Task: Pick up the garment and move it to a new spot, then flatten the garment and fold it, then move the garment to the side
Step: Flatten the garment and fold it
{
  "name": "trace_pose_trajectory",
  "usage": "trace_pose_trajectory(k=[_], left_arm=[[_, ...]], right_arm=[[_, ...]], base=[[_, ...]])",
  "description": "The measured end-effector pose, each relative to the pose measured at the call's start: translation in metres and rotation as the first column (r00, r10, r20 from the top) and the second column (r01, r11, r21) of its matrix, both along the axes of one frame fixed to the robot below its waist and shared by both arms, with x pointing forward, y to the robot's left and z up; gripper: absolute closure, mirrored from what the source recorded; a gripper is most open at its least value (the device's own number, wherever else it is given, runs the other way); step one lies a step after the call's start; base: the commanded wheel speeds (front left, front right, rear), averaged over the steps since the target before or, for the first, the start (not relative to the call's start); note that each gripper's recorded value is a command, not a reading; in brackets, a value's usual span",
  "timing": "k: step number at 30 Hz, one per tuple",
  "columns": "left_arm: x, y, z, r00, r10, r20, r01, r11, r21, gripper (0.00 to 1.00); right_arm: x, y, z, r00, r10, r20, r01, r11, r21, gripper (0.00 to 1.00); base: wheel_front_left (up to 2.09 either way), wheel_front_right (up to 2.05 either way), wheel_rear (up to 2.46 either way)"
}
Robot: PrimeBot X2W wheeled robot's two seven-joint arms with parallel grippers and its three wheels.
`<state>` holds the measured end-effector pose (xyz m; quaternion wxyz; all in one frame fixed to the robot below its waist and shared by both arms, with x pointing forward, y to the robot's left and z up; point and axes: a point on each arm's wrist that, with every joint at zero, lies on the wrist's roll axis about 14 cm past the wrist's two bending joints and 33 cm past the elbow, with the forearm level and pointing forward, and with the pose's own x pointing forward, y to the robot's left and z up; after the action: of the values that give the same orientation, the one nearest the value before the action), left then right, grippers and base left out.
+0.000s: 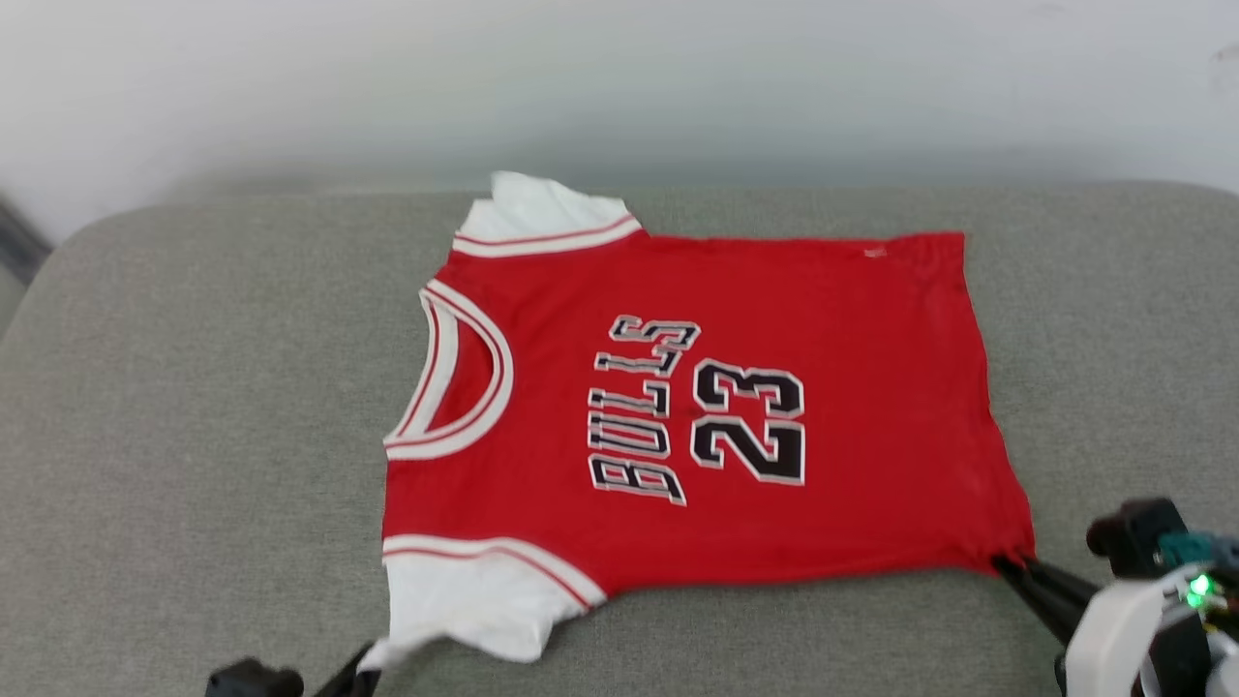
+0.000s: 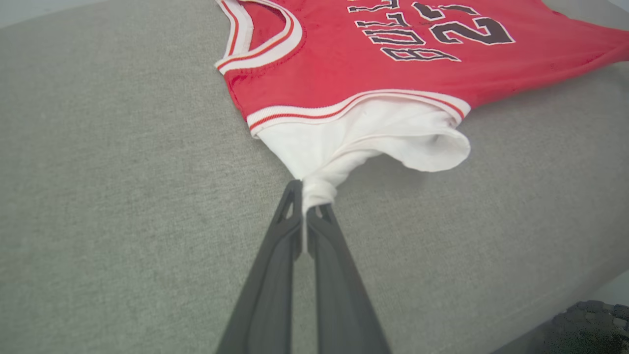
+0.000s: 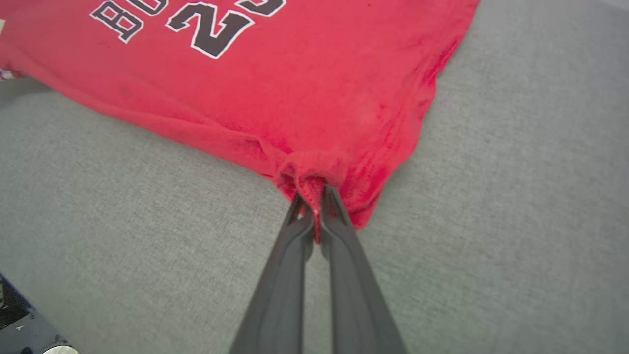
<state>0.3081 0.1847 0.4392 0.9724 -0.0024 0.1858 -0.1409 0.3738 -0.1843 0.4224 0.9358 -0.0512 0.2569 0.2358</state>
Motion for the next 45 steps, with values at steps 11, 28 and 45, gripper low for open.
trace_pose_trajectory(k=[11, 28, 45], left_arm=[[-0.071, -0.004, -0.041, 0.979, 0.013, -0.204, -0.021, 0.999, -0.039, 1.0], [0.028, -0.013, 0.017, 0.99, -0.119, 0.075, 0.116, 0.992, 0.04, 1.0], [0.121, -0.022, 0.019, 0.963, -0.245, 0.112, 0.229, 0.963, 0.139, 1.0]], right_arm=[[-0.068, -0.019, -0.027, 0.988, -0.079, -0.132, 0.079, 0.997, -0.008, 1.0], [-0.039, -0.014, -0.006, 0.99, -0.11, -0.084, 0.11, 0.994, 0.006, 1.0], [0.01, -0.018, 0.0, 0.991, -0.13, -0.045, 0.129, 0.992, -0.008, 1.0]], base=[[0.0, 0.0, 0.0], [0.0, 0.0, 0.0], [0.0, 0.0, 0.0]])
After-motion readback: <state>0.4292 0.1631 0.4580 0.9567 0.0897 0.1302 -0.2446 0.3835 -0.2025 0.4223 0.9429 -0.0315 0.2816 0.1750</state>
